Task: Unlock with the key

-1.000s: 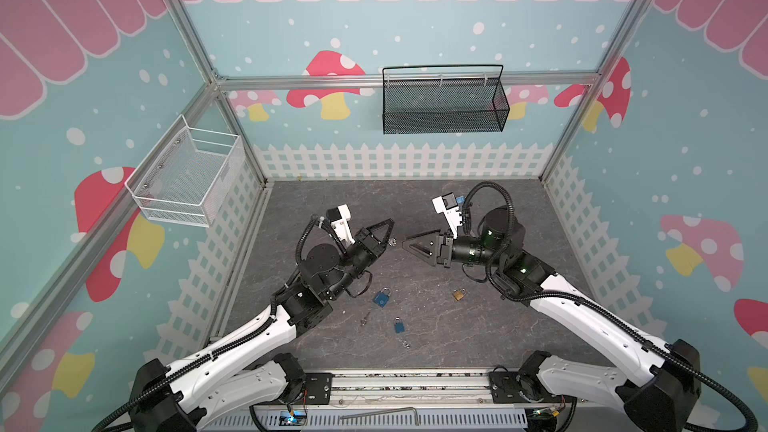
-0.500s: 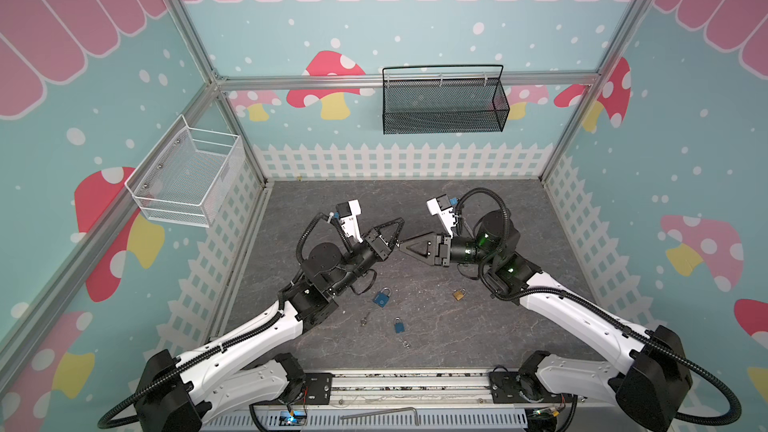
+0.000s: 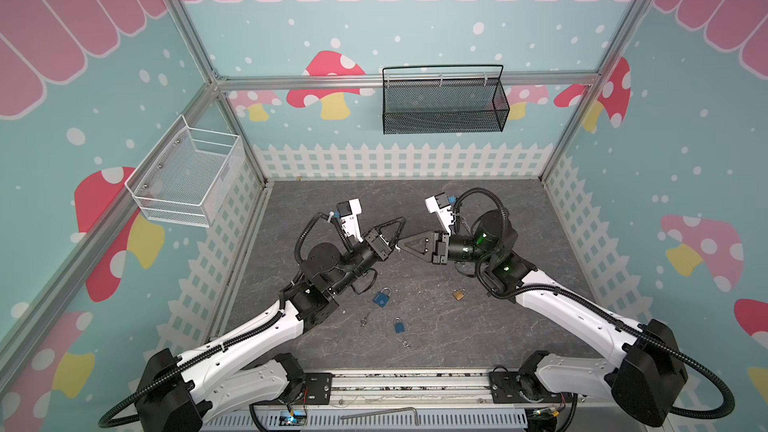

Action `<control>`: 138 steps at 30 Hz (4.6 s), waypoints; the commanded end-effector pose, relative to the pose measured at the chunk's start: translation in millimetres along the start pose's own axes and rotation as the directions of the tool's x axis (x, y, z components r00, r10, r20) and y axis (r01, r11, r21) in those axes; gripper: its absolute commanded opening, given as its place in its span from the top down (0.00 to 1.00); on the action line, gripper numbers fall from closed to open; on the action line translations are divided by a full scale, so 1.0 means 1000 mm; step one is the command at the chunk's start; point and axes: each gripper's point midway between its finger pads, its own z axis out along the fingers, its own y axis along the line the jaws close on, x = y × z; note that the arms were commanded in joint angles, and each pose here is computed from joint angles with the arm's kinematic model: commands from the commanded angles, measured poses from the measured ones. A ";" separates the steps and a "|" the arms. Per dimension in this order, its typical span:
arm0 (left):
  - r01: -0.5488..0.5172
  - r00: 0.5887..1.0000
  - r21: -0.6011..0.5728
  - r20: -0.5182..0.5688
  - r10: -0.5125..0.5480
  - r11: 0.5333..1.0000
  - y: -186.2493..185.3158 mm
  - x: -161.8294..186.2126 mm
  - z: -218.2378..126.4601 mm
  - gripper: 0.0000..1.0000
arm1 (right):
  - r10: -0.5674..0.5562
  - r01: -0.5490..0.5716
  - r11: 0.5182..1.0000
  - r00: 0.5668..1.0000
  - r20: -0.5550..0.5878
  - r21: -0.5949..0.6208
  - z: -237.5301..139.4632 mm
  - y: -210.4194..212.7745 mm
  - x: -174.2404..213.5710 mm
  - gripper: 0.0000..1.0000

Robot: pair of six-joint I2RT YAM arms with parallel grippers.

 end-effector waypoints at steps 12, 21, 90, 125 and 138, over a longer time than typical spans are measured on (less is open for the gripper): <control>0.007 0.999 0.020 0.044 -0.008 1.000 -0.008 -0.012 -0.002 1.00 | 0.018 -0.018 1.000 1.000 0.009 -0.003 0.003 -0.004 -0.003 1.00; 0.001 1.000 -0.081 0.007 -0.001 0.997 0.014 -0.015 -0.018 0.58 | 0.025 -0.025 0.999 1.000 -0.008 0.031 -0.010 -0.015 -0.002 1.00; -0.041 0.994 -0.006 -0.103 0.041 0.999 0.005 -0.003 0.006 1.00 | -0.045 0.045 0.999 0.999 0.010 0.013 -0.019 -0.016 -0.013 0.56; -0.052 0.995 -0.001 -0.079 0.052 0.999 0.001 -0.002 0.006 1.00 | -0.020 0.020 1.000 0.999 0.030 0.015 -0.013 -0.028 -0.019 0.86; -0.074 0.994 -0.051 -0.082 0.069 0.996 0.007 -0.006 0.002 0.81 | -0.063 0.062 0.996 0.998 0.002 0.069 -0.017 -0.032 -0.017 1.00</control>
